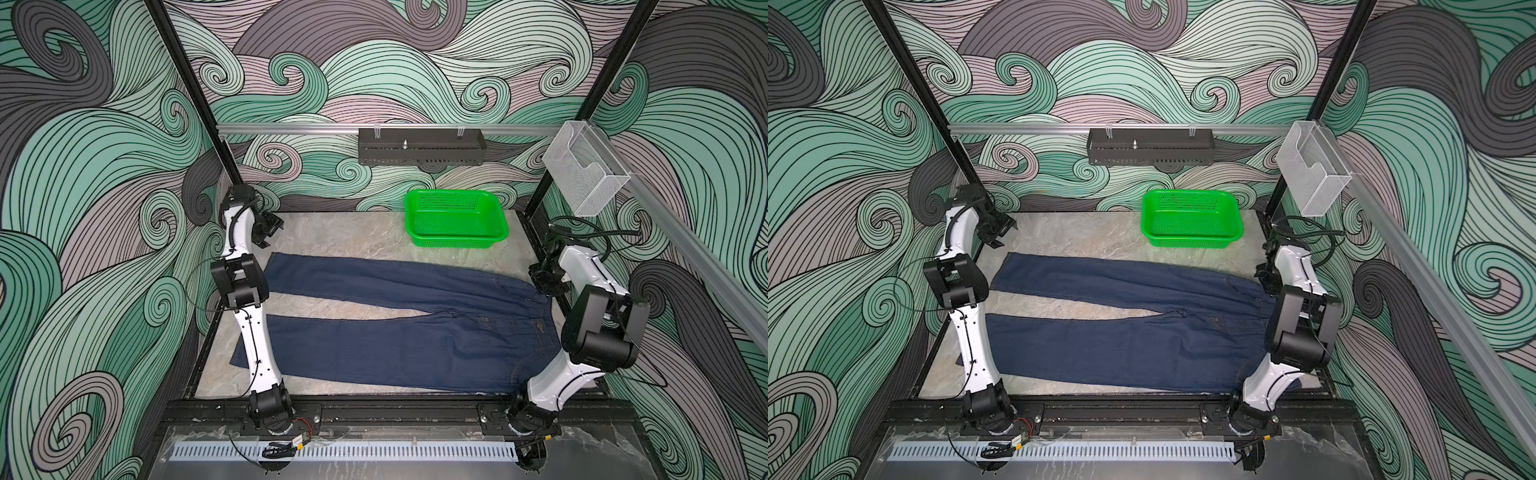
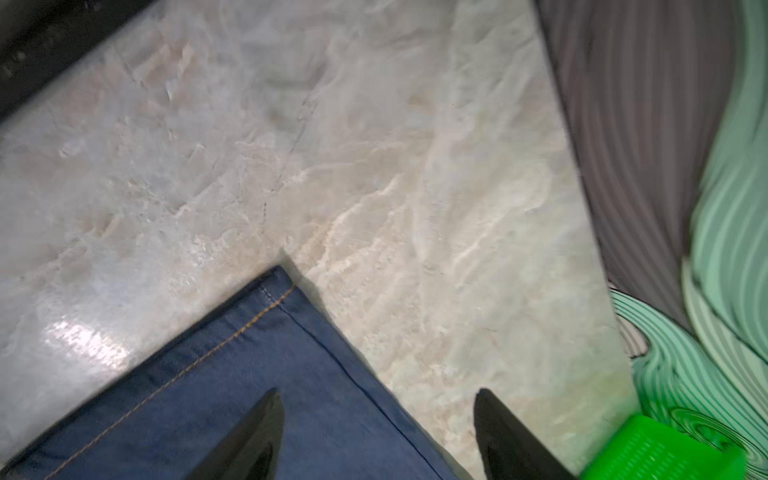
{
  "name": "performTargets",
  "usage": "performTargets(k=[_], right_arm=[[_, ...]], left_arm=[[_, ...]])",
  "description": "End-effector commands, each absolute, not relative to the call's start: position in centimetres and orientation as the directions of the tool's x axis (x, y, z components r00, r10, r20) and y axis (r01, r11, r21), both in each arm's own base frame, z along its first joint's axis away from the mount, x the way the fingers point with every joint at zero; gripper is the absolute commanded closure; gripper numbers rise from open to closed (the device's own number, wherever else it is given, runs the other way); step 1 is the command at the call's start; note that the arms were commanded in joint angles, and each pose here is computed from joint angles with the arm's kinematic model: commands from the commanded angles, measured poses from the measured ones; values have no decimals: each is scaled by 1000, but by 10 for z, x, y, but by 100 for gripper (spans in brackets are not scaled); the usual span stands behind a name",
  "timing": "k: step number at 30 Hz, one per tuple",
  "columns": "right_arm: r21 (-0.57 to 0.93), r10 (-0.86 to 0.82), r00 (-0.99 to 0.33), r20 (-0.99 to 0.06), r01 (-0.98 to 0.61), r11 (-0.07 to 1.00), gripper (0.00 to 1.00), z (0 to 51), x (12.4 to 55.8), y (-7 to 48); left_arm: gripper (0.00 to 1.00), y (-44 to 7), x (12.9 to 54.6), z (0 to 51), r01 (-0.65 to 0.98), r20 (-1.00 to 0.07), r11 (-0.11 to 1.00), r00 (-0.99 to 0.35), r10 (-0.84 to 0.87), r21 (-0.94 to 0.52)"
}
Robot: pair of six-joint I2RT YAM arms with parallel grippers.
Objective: Fold and stack the trousers
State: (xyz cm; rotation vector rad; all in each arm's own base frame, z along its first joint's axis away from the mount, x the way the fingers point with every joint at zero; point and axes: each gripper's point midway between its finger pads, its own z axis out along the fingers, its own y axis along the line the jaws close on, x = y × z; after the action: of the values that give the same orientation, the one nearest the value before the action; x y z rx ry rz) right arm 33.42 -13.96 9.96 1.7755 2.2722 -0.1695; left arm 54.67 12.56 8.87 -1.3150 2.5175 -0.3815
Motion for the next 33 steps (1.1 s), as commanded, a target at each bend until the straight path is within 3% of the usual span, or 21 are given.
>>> performTargets(k=[1,10,24,28,33], right_arm=[[80,929,-234,-285,961,267,87,110,331,-141],[98,931,-234,-281,958,270,87,107,331,-137],[96,930,-236,-281,958,272,87,105,326,-136],[104,931,-231,-282,958,269,87,105,326,-136],[115,934,-229,-275,956,269,87,106,328,-135]], left_arm=[[25,136,531,62,-810,-80,524,-523,-848,-262],[26,154,530,37,-823,-134,541,-524,-841,-174],[38,143,519,0,-796,-100,604,-599,-795,-40],[47,140,515,-4,-782,-96,623,-620,-779,-7],[68,137,513,-7,-780,-84,626,-623,-777,-1]])
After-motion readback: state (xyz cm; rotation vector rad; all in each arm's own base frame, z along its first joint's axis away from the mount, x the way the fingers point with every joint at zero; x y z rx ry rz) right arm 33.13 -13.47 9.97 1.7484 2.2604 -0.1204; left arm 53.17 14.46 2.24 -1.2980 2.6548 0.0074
